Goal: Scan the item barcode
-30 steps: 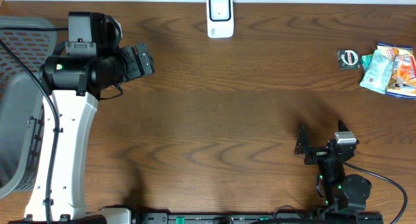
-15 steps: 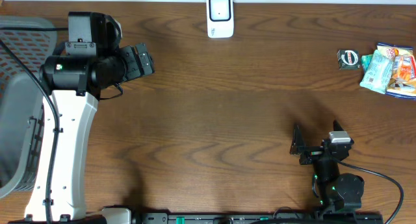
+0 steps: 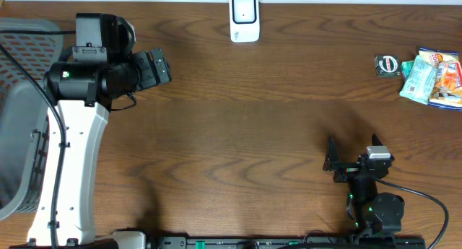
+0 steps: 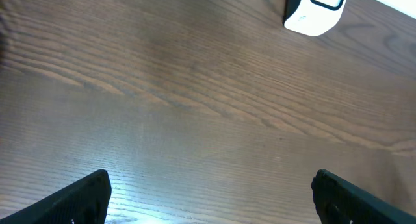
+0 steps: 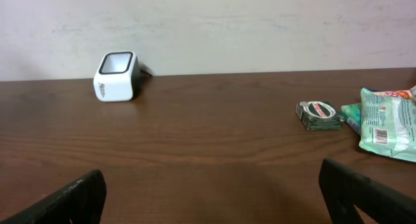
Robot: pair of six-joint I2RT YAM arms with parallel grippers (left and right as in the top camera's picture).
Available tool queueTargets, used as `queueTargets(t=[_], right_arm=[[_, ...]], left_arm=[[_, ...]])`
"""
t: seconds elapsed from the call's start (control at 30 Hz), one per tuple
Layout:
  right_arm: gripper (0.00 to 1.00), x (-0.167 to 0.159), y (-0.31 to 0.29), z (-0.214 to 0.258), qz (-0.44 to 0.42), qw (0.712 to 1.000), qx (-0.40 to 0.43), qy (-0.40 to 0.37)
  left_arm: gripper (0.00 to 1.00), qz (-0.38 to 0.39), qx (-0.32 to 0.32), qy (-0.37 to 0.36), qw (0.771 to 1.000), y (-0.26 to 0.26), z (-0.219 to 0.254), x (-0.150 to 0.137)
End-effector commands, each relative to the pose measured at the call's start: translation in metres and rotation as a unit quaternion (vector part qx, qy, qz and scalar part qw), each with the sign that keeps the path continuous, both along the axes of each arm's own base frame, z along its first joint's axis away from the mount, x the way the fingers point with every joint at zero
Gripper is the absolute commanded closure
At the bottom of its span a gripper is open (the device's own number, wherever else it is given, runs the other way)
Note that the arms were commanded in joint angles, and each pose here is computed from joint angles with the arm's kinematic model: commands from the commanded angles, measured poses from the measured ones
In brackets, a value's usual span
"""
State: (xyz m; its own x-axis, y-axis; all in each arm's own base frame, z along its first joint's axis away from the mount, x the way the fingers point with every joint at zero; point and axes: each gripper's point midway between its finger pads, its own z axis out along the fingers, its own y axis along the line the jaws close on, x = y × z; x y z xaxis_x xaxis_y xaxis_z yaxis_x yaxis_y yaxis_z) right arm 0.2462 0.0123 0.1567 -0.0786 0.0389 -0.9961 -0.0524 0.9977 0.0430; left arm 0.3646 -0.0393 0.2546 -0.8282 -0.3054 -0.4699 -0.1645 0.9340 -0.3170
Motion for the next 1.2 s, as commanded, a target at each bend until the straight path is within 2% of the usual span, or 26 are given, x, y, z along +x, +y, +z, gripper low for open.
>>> queueTargets(t=[0.0, 0.8, 1.1, 1.17], right_arm=[[0.01, 0.000, 0.002, -0.001, 0.003, 1.000, -0.007, 0.000], [0.01, 0.000, 0.001, 0.000, 0.003, 1.000, -0.007, -0.001], [0.01, 0.000, 0.001, 0.000, 0.003, 1.000, -0.007, -0.001], [0.01, 0.000, 0.001, 0.000, 0.003, 1.000, -0.007, -0.001]], left_arm=[[0.02, 0.000, 0.003, -0.001, 1.000, 0.002, 0.001, 0.000], [0.02, 0.000, 0.003, 0.000, 1.000, 0.002, 0.001, 0.000], [0.03, 0.002, 0.007, 0.049, 0.999, 0.003, -0.014, -0.019], [0.02, 0.001, 0.008, 0.077, 0.997, 0.003, -0.025, -0.032]])
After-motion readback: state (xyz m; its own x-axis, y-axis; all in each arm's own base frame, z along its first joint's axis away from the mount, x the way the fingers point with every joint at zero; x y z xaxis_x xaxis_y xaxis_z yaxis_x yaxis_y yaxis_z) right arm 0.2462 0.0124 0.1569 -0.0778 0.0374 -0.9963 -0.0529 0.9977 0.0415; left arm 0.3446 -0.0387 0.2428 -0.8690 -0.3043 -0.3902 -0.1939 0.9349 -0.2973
